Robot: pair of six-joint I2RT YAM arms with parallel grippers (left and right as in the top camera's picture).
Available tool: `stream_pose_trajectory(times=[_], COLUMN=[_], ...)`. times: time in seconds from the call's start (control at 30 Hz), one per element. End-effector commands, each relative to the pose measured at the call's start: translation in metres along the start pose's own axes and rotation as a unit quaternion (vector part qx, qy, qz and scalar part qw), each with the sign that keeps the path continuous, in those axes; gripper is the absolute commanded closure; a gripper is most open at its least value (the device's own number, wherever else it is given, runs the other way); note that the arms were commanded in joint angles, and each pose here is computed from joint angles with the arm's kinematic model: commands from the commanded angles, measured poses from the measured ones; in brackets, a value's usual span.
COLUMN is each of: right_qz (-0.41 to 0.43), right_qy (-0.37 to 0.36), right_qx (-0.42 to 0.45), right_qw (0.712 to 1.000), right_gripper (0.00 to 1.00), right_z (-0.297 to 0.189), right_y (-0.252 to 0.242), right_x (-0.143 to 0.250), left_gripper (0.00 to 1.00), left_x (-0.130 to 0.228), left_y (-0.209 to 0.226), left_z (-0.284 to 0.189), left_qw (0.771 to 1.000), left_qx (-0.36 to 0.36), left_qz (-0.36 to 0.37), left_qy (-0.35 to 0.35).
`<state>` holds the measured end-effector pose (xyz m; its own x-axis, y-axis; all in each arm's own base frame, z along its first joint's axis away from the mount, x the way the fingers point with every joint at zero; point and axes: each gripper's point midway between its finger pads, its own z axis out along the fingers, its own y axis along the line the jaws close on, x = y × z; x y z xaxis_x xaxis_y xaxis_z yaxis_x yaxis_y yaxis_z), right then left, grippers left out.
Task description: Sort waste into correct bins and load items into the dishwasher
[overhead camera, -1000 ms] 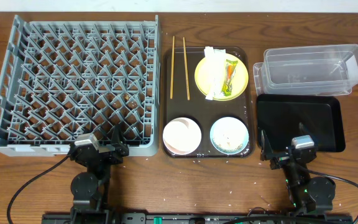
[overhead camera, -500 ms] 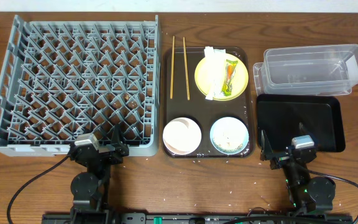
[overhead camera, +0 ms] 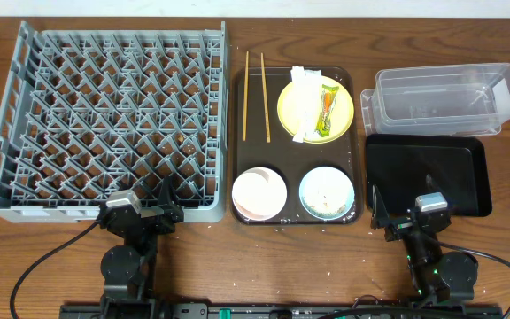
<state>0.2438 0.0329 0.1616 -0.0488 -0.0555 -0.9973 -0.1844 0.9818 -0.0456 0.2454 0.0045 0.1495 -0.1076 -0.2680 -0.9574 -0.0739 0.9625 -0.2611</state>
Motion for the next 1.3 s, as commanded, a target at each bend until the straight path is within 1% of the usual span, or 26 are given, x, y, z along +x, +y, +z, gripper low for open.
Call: stream_pose_trajectory(times=[0.0, 1.07, 1.13, 1.23, 1.27], right_qz=[0.007, 0.007, 0.016, 0.040, 0.040], right_qy=[0.000, -0.001, -0.003, -0.011, -0.008], right_qx=[0.002, 0.003, -0.013, -0.085, -0.087], right_qw=[1.000, 1.000, 1.000, 0.996, 0.995], right_gripper=[0.01, 0.01, 0.01, 0.01, 0.01], right_z=[0.000, 0.000, 0.000, -0.003, -0.003], right_y=[-0.002, -0.002, 0.004, 0.028, 0.029], right_x=[0.001, 0.000, 0.000, -0.005, -0.004], left_gripper=[0.09, 0.09, 0.09, 0.09, 0.09], left_x=[0.016, 0.016, 0.016, 0.016, 0.016], left_y=[0.007, 0.008, 0.008, 0.008, 0.007], left_z=[0.001, 0.001, 0.001, 0.001, 0.001], left_qw=[1.000, 1.000, 1.000, 1.000, 1.000], left_qx=[-0.014, -0.014, -0.014, -0.014, -0.014], left_qz=[0.004, 0.004, 0.004, 0.004, 0.004], left_qy=[0.023, 0.023, 0.023, 0.023, 0.023])
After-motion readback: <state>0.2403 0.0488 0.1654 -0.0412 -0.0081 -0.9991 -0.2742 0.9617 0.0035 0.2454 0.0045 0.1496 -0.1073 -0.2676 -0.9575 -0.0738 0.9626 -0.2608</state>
